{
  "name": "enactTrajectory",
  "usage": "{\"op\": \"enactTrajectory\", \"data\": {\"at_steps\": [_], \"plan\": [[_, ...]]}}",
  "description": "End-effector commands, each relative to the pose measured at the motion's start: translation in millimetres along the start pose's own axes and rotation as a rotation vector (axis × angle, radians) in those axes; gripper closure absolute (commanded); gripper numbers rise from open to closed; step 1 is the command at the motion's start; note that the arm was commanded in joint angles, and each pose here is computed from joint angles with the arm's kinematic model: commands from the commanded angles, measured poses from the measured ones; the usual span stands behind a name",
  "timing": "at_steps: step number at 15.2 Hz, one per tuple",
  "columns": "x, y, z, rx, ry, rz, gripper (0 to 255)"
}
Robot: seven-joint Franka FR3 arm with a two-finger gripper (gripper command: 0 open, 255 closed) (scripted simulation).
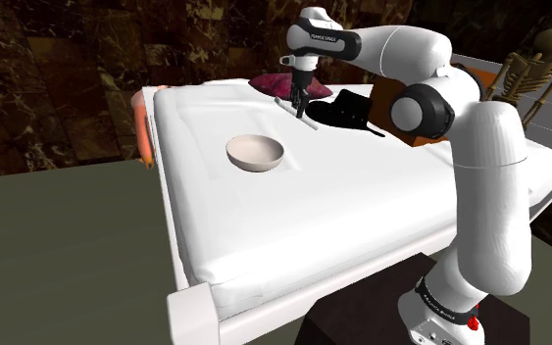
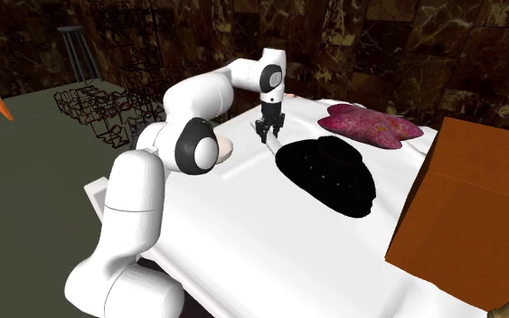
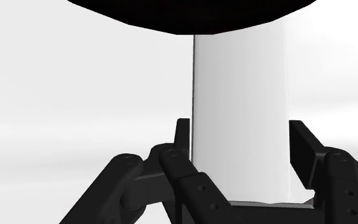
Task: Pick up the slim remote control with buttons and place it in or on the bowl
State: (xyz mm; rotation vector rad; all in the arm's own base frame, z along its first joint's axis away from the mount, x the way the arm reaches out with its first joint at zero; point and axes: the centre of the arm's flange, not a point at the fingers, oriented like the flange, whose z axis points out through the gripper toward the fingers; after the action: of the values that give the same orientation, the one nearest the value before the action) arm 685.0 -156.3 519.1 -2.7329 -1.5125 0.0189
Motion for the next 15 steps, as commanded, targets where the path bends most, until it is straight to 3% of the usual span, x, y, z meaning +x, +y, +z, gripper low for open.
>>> {"op": "enactTrajectory", "data": {"at_steps": [1, 3, 15], "plan": [[0, -1, -12, -0.002, 0.001, 0.0, 255], [0, -2, -19, -0.002, 0.001, 0.0, 255], [121, -103, -17, -0.002, 0.001, 0.0, 255]]}}
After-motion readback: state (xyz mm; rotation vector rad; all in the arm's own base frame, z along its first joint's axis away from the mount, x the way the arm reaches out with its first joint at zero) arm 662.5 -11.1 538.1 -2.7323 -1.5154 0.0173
